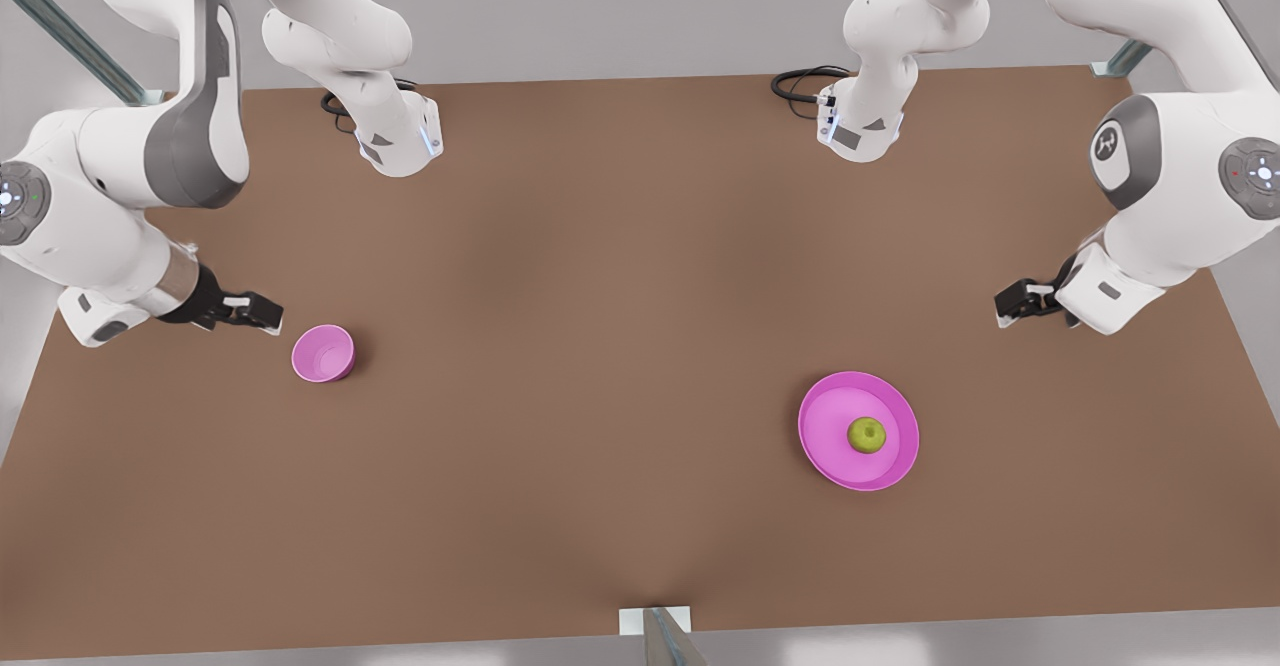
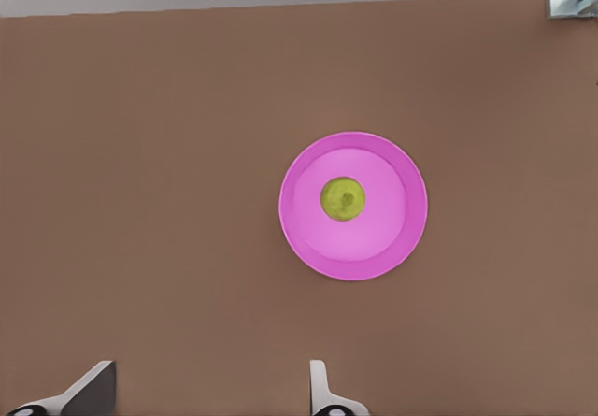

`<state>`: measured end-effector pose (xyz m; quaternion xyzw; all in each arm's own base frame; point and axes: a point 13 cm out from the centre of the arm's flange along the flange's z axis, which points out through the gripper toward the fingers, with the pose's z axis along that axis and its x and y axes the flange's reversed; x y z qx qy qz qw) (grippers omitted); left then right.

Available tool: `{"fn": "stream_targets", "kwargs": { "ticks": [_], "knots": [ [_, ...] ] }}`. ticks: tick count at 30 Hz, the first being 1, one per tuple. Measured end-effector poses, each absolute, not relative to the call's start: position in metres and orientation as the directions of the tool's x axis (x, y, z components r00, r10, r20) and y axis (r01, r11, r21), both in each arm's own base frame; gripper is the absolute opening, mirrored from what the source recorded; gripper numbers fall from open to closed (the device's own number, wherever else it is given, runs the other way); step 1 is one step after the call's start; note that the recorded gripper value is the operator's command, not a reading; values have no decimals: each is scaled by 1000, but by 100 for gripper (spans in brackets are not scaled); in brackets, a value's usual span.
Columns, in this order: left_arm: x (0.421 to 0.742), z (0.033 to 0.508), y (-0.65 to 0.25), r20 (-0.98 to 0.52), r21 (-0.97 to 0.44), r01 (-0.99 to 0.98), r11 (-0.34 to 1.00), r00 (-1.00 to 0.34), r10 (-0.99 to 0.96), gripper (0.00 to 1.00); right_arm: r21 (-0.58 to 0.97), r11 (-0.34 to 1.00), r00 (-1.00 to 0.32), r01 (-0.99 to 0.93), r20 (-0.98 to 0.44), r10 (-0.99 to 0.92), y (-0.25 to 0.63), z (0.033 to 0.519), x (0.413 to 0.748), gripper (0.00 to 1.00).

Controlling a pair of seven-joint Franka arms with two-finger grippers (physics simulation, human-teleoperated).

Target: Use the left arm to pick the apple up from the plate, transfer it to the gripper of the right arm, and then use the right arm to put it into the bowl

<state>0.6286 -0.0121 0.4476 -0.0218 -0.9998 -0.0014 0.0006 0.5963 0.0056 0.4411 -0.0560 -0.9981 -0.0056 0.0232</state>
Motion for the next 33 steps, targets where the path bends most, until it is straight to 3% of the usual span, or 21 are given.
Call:
{"fn": "stream_targets", "kwargs": {
  "ticks": [4, 9, 11, 16, 22, 33],
  "knots": [
    [639, 400, -54, 62, -3, 123, 992, -990, 123, 100, 19, 998, -998, 64, 24, 64, 35, 444, 603, 100],
    [665, 266, -125, 119, -19, 205, 979, -971, 206, 100, 27, 999, -999, 37, 18, 36, 51, 438, 608, 100],
    [675, 217, -128, 104, -21, 195, 981, -975, 196, 100, 28, 999, -999, 37, 20, 36, 51, 432, 612, 100],
    [689, 148, -120, 20, -20, 163, 986, -986, 164, 100, 29, 999, -999, 36, 20, 35, 52, 425, 616, 100],
    [711, 122, -119, -89, -21, 147, 989, -985, 145, 100, 31, 999, -999, 34, 17, 33, 53, 424, 617, 100],
    [682, 77, -115, -59, -23, 134, 991, -989, 133, 100, 32, 999, -999, 38, 16, 38, 53, 424, 618, 100]
  ]
}}
